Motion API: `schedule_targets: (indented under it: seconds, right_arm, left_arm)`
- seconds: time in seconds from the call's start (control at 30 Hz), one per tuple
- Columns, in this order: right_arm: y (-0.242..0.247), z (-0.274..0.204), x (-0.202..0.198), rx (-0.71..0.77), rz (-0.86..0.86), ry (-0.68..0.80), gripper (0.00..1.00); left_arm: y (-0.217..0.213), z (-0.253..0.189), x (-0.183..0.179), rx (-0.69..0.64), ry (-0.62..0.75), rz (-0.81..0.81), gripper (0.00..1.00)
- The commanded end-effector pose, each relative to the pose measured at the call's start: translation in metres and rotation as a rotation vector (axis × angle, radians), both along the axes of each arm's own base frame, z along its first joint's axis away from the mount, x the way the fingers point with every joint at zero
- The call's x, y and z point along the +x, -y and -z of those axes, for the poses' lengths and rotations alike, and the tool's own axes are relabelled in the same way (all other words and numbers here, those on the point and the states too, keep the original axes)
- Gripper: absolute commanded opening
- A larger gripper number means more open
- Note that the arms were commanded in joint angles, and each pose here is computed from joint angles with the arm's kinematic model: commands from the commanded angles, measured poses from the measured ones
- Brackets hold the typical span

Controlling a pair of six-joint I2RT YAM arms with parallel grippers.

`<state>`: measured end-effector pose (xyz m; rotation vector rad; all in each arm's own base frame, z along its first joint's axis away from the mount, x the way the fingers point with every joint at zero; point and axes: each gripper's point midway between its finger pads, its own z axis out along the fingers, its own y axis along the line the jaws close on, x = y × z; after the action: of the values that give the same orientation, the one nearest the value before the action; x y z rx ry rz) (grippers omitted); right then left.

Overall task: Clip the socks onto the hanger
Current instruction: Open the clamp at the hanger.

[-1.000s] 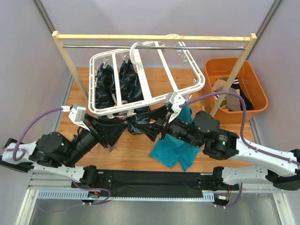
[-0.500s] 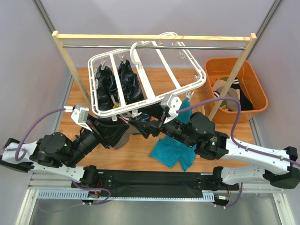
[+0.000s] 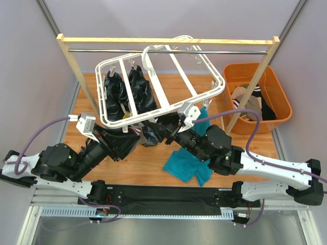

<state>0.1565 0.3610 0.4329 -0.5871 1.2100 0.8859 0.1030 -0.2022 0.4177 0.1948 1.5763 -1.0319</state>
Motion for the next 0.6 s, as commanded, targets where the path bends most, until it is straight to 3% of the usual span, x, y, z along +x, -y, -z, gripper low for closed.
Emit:
schedule_targets:
  seconds: [0.0,0.23,0.43,0.57]
  right_arm:
    - [0.010,-0.020,0.004,0.082,0.038,0.024,0.40]
    - [0.020,-0.023,-0.010,0.107,-0.027,0.019,0.15]
    - [0.026,-0.026,-0.022,0.074,-0.092,-0.050,0.03]
    - [0.025,-0.011,-0.029,-0.055,-0.121,-0.143,0.00]
  left_arm:
    - [-0.001,-0.015,0.000,-0.035,-0.003,0.004,0.51]
    - [0.004,-0.018,-0.004,-0.055,-0.001,0.030,0.51]
    - [0.015,-0.040,-0.018,-0.159,0.008,0.125,0.51]
    - [0.026,-0.056,-0.030,-0.220,0.000,0.195,0.52]
